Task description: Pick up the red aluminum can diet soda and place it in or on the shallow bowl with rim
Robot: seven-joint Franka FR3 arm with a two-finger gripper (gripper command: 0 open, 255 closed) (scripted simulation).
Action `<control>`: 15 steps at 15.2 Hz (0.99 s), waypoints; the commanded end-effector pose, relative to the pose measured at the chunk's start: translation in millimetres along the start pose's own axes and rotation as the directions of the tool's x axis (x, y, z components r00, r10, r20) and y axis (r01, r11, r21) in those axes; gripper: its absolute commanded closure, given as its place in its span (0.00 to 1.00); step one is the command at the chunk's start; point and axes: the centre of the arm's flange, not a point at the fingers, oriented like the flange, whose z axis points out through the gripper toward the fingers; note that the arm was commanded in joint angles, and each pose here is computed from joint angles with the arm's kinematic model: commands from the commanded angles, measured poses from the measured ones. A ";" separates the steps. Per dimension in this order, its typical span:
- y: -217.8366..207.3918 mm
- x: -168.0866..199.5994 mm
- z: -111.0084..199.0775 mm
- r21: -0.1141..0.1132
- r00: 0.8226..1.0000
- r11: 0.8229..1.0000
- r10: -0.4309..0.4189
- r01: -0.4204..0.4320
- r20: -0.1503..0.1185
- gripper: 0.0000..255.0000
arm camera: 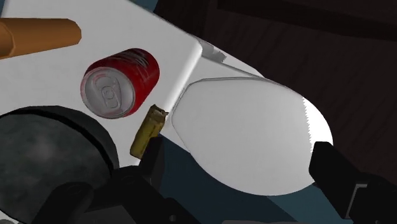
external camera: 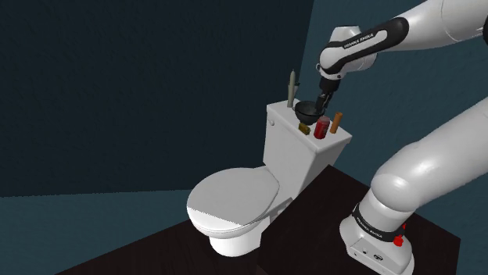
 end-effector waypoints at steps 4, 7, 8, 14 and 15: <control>55.2 -2.2 36.8 0.008 1.000 1.000 0.006 -0.006 0.003 0.00; 87.9 -4.1 60.3 0.014 1.000 1.000 0.010 -0.010 0.006 0.00; 98.7 -4.8 68.2 0.016 1.000 1.000 0.011 -0.011 0.006 0.00; 114.2 -6.0 100.9 0.018 1.000 1.000 0.013 -0.013 0.007 0.00; 114.1 -6.1 106.2 0.018 1.000 1.000 0.013 -0.013 0.007 0.00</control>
